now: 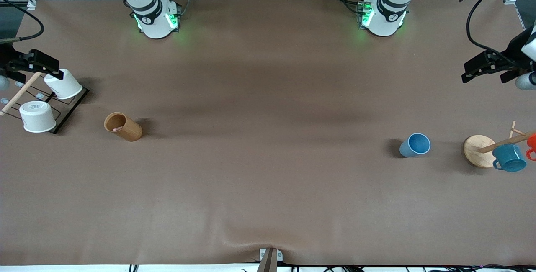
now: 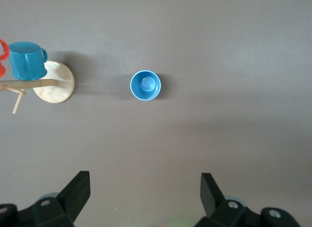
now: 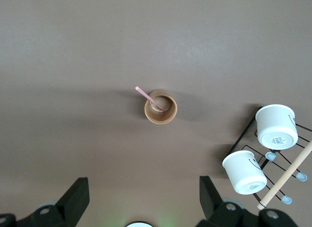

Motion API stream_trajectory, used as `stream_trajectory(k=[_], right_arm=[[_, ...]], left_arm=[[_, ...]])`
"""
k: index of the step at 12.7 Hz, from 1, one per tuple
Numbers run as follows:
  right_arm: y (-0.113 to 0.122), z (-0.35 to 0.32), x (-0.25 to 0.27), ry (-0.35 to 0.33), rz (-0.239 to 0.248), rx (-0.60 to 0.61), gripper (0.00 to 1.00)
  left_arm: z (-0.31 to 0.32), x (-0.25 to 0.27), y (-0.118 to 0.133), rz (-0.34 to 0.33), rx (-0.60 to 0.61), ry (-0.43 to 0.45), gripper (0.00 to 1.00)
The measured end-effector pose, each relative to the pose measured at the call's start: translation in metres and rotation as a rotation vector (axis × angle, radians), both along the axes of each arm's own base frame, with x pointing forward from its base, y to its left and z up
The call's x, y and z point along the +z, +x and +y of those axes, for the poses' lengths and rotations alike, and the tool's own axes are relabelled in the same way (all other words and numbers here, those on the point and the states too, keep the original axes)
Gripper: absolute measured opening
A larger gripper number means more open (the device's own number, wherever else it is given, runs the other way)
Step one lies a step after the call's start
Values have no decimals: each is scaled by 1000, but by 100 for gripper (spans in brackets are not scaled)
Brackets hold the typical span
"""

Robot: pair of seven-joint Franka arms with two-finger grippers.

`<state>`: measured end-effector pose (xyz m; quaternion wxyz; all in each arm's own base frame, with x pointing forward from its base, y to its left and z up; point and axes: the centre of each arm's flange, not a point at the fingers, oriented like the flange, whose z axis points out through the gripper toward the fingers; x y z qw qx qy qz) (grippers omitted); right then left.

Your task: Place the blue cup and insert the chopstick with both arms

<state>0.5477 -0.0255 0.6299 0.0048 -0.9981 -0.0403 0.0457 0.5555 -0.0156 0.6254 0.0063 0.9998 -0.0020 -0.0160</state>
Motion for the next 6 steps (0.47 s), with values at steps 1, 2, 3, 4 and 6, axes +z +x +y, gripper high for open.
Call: stream_trajectory(k=[1,2,3,4,6], right_arm=[[1,0,-1,0,3,0,100],[2,0,-4,0,7,0,100],[3,0,-6,1,12,0,100],[5,0,-9,1,16,0,100],[7,-1,-14,2,24,0,100]], left_arm=[[0,-6,2,12,0,0,100],[0,-11,4,20,0,0,100],[0,-14,5,23,0,0,100],[0,-17,7,14,0,-1,100],[0,-35,14,-15,2,-1,100]])
